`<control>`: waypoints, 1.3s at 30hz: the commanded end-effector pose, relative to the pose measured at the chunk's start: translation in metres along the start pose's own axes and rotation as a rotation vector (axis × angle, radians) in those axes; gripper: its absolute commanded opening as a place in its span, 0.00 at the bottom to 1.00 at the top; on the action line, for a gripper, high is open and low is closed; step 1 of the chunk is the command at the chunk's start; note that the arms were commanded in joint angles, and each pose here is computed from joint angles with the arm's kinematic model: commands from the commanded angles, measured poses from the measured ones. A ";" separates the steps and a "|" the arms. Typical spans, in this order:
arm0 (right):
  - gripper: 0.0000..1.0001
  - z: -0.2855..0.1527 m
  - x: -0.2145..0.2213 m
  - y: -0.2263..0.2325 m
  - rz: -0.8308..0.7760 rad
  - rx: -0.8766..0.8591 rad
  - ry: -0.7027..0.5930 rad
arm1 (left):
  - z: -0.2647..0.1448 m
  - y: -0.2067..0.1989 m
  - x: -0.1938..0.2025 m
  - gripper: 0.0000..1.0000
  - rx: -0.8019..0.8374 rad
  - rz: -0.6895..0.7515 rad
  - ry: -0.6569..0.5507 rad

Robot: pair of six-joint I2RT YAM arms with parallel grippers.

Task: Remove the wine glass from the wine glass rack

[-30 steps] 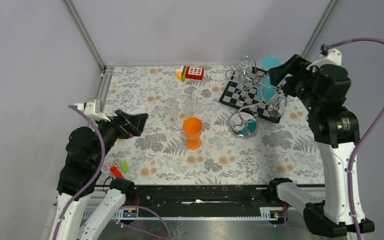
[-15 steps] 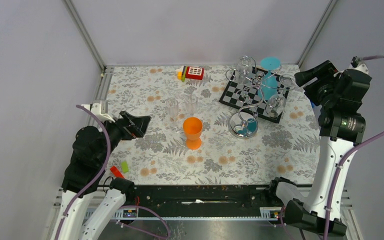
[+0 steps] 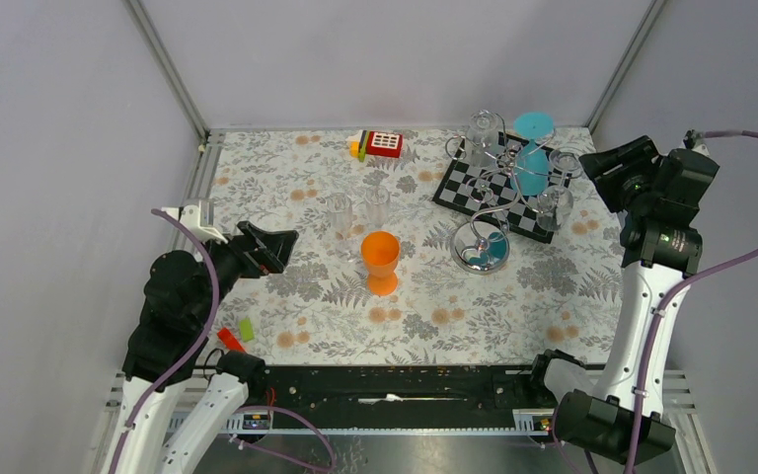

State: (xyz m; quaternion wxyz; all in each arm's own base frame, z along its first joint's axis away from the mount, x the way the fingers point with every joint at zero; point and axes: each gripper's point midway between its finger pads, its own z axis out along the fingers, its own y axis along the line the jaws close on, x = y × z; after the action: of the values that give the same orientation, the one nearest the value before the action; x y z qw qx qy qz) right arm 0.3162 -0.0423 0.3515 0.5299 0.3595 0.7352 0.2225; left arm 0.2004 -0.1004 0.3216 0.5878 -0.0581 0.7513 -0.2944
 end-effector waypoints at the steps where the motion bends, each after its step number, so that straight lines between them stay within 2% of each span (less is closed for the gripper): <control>1: 0.59 0.001 -0.017 0.014 -0.030 -0.072 -0.074 | 0.000 -0.006 -0.012 0.99 0.031 0.014 -0.054; 6: 0.57 0.009 -0.016 0.009 -0.030 -0.072 -0.062 | 0.001 -0.006 -0.011 0.99 0.028 0.009 -0.051; 12: 0.47 0.016 -0.021 0.014 -0.015 -0.107 -0.066 | -0.001 -0.006 -0.011 0.99 0.030 0.011 -0.054; 24: 0.46 0.027 -0.015 0.022 0.053 -0.172 0.004 | -0.002 -0.002 -0.014 0.99 0.004 0.043 -0.056; 39: 0.38 0.027 -0.004 0.028 0.143 -0.215 0.087 | -0.003 -0.001 -0.013 0.99 0.004 0.050 -0.048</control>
State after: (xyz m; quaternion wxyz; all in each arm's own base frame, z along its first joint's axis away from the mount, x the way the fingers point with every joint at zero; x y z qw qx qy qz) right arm 0.3492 -0.0362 0.3550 0.5160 0.3536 0.7102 0.3230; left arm 0.2009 -0.0981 0.3152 0.5885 -0.0500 0.7564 -0.2811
